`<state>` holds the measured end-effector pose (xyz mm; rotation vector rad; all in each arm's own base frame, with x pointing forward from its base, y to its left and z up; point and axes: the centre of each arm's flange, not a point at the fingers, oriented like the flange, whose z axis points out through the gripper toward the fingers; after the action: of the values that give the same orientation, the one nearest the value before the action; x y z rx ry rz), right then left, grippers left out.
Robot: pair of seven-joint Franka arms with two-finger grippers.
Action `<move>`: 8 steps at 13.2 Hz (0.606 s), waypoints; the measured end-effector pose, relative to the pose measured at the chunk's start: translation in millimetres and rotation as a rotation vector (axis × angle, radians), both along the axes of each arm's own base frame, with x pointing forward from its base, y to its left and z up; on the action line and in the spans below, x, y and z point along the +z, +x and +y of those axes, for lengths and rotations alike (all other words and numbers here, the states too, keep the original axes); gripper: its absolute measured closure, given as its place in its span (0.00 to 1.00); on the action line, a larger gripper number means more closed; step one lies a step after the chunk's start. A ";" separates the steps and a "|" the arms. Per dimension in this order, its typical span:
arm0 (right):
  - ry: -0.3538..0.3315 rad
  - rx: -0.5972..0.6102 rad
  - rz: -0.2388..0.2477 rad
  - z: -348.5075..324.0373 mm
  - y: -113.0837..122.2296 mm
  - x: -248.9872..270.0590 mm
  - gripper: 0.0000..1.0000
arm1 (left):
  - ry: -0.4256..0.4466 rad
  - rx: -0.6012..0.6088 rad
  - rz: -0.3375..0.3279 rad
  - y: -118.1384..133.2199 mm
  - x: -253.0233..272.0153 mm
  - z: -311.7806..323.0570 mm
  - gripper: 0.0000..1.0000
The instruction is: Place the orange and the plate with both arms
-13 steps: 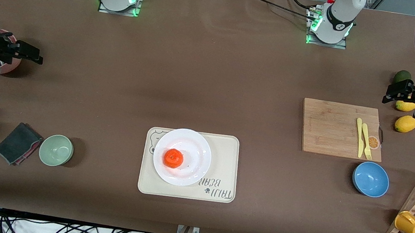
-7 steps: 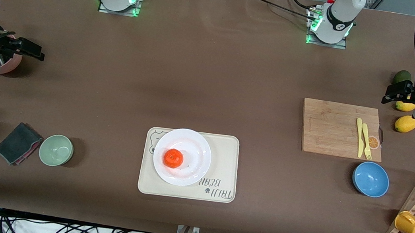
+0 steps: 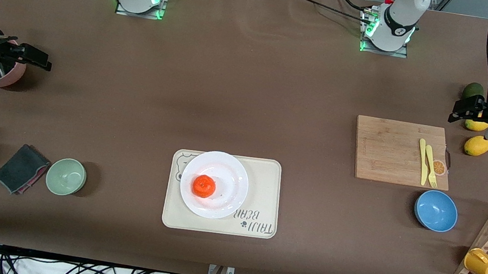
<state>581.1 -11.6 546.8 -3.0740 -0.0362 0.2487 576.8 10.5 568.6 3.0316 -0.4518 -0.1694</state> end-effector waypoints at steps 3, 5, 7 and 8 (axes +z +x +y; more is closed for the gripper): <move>0.000 0.000 0.001 0.0 -0.1 -0.2 0.00 | 0.000 0.000 0.005 0.1 -1.5 -0.1 0.00; 0.000 0.000 0.001 0.0 -0.1 -0.2 0.00 | 0.000 0.000 0.007 0.0 -1.8 -0.2 0.00; 0.000 0.000 0.001 0.0 -0.1 -0.2 0.00 | 0.000 0.000 0.008 0.0 -1.8 -0.2 0.00; 0.000 0.000 0.001 0.0 -0.1 -0.2 0.00 | 0.000 -0.001 0.008 0.0 -1.8 -0.3 0.00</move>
<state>581.0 -11.6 546.6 -3.0743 -0.0362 0.2496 576.7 10.2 566.8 3.0296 -0.4522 -0.1812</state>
